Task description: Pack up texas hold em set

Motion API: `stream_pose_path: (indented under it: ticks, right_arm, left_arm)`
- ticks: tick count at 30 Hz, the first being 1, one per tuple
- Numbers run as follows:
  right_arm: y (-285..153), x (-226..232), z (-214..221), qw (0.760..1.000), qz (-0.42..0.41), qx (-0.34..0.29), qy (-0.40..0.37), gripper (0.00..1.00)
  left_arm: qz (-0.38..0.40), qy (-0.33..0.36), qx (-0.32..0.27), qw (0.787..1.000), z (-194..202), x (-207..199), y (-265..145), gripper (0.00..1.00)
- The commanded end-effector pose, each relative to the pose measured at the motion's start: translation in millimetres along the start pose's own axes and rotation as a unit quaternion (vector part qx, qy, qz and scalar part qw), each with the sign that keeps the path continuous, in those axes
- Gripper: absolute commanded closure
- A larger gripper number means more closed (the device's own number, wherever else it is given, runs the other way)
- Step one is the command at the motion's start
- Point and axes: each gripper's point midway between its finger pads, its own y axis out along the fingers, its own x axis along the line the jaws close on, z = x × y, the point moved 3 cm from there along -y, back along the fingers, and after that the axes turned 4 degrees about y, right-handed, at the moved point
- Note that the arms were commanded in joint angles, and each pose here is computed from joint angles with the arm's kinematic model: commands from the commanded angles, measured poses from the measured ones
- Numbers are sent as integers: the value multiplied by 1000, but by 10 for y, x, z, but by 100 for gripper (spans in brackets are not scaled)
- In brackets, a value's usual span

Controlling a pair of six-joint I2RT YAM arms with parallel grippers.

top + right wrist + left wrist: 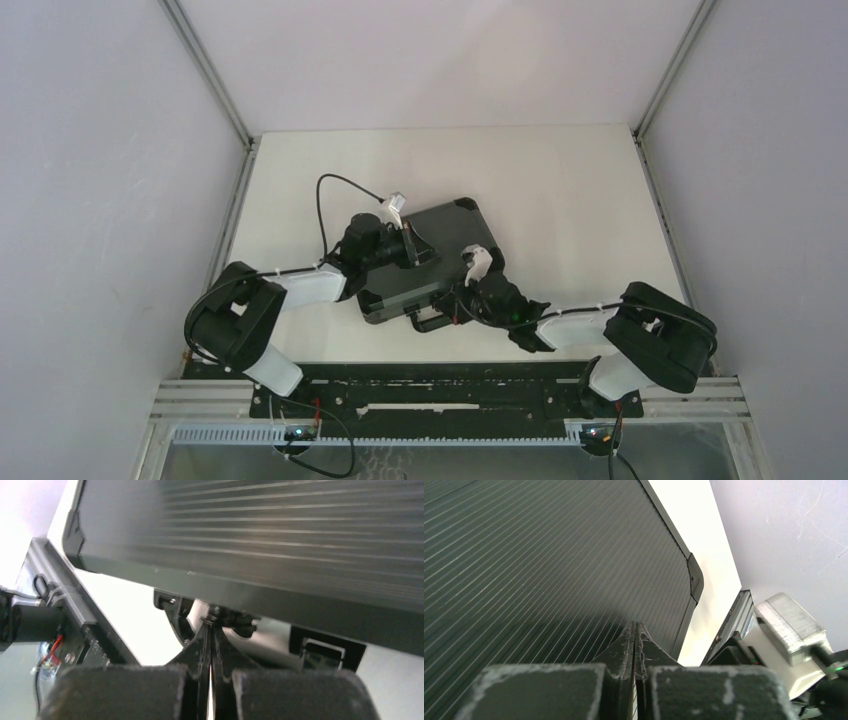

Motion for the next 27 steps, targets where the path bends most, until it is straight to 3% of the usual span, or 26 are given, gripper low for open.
stream_pose_path:
  ticks: [1,14,27]
  right_arm:
    - [42,155,-507,997,-10,-78,-27,100]
    - [110,248,-745,995,-21,-82,-49,100]
    - [46,262,-365,997,5,-36,-66,100]
  left_arm:
    - [-74,-36,102,991,603,379,-159,100]
    - [-81,-35,98,991,607,405,-213,100]
    - [-71,-33,98,992,603,373,-213,100]
